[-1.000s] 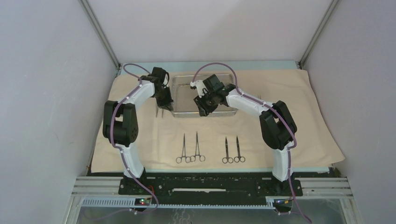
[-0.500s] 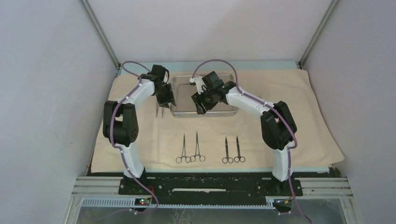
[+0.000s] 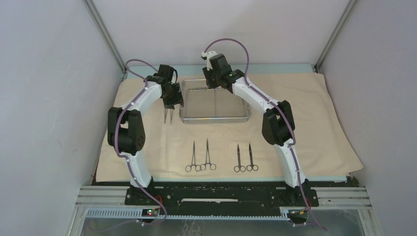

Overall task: Open and lay out the surgical kit
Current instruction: Adjust the container in the surgical kit, then pick up the medical item from the container.

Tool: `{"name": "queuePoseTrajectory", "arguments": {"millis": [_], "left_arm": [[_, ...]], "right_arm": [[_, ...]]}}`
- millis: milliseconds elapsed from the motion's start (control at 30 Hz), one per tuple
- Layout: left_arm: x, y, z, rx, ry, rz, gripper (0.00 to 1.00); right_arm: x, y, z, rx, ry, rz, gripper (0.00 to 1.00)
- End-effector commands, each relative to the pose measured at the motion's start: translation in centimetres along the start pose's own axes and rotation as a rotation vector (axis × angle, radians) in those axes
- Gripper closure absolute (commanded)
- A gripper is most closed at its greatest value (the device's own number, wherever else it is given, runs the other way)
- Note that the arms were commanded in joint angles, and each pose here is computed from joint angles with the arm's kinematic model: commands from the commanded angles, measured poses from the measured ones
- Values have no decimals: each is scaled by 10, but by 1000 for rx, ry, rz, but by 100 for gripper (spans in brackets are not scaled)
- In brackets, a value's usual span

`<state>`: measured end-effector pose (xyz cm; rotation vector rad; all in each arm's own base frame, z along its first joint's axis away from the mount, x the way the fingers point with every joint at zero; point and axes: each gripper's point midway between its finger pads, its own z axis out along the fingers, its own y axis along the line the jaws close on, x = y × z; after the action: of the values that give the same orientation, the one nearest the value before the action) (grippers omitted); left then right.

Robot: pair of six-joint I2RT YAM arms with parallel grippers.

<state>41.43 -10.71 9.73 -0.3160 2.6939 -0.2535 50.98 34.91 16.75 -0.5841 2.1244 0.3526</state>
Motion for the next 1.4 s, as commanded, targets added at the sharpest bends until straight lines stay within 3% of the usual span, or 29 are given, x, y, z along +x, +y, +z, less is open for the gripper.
{"name": "queuePoseTrajectory", "arguments": {"millis": [0, 267, 833, 1133, 1367], "left_arm": [[-25, -3, -14, 7, -91, 27, 45], [-25, -13, 1, 24, -81, 37, 45], [-18, -9, 9, 5, -56, 27, 46], [-16, -8, 11, 6, -45, 22, 47], [-15, -10, 14, 15, -36, 20, 48]], "right_arm": [[8, -27, 30, 103, 4, 68, 63], [31, -76, 38, 265, 51, 164, 63], [94, -148, 4, 610, 174, 283, 47], [113, -151, 7, 605, 202, 368, 38], [123, -145, 14, 517, 222, 468, 39]]}}
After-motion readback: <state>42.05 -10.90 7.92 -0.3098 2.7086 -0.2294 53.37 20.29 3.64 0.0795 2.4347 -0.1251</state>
